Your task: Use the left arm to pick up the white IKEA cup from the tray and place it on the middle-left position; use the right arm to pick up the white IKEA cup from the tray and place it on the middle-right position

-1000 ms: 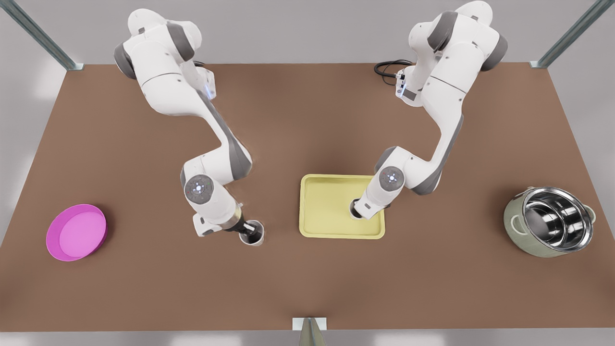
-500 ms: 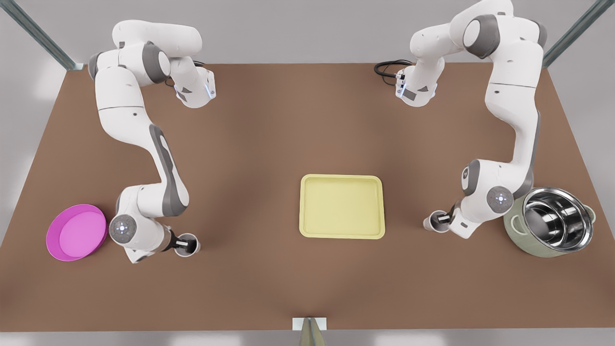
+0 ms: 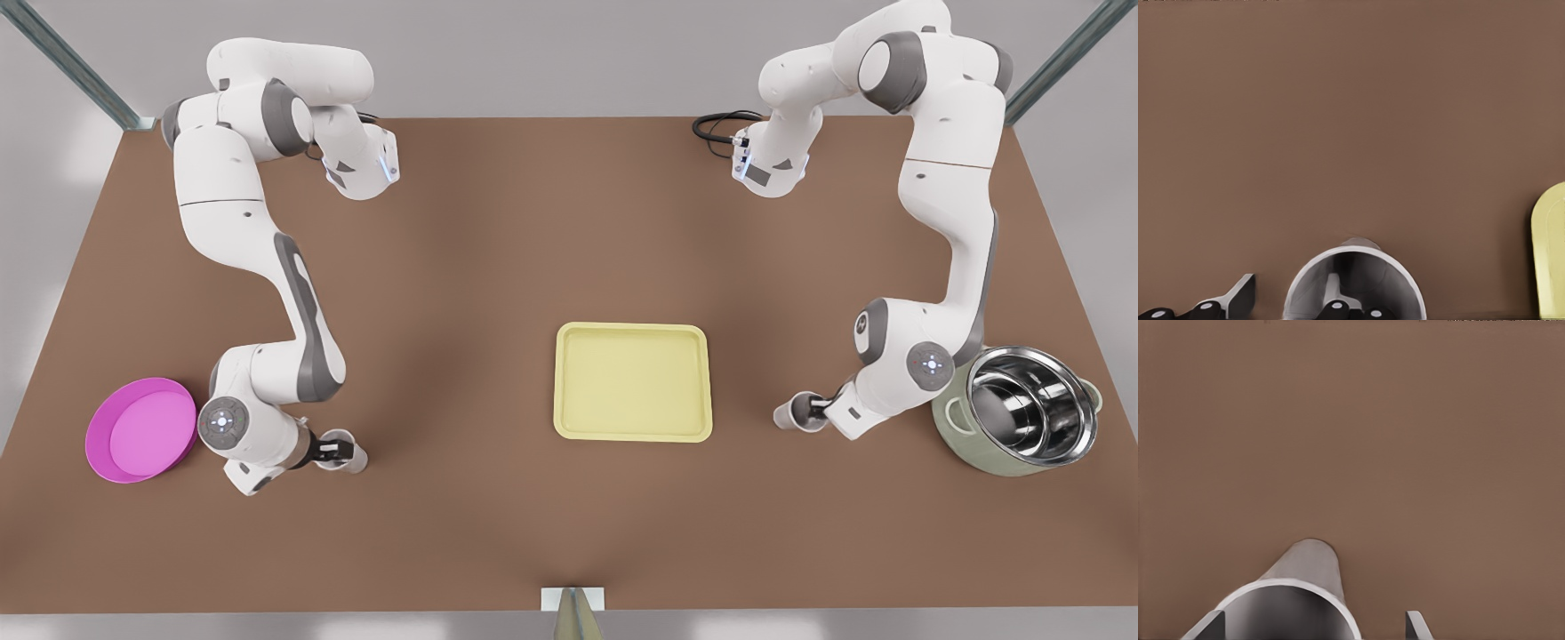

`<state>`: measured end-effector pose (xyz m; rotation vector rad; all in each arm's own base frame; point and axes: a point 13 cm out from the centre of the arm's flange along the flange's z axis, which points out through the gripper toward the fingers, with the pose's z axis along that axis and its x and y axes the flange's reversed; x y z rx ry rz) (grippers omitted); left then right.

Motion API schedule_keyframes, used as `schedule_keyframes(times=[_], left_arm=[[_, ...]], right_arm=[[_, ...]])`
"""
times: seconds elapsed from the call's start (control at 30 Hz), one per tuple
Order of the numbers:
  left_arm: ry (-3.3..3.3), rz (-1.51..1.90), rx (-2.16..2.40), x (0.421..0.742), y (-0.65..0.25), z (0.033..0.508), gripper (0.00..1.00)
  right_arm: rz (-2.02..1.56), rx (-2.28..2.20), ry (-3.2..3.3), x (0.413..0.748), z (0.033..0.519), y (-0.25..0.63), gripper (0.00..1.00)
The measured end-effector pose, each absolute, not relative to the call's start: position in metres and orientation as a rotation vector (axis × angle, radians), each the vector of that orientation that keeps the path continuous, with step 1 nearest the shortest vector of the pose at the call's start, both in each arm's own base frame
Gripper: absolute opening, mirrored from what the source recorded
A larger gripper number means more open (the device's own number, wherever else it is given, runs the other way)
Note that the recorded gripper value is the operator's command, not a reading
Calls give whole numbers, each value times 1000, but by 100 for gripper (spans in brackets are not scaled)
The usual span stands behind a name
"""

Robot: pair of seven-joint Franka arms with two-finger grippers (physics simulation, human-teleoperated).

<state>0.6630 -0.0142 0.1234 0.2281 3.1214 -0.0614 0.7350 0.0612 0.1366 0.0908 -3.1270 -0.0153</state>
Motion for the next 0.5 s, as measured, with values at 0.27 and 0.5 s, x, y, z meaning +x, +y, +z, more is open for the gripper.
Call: schedule_keyframes(times=[0.27,0.5], left_arm=[[3094,-1,399,667,-8,126,100],[3050,-2,387,688,-11,172,100]], right_arm=[[-25,184,-3140,738,171,59,100],[31,130,-3235,715,360,13,100]])
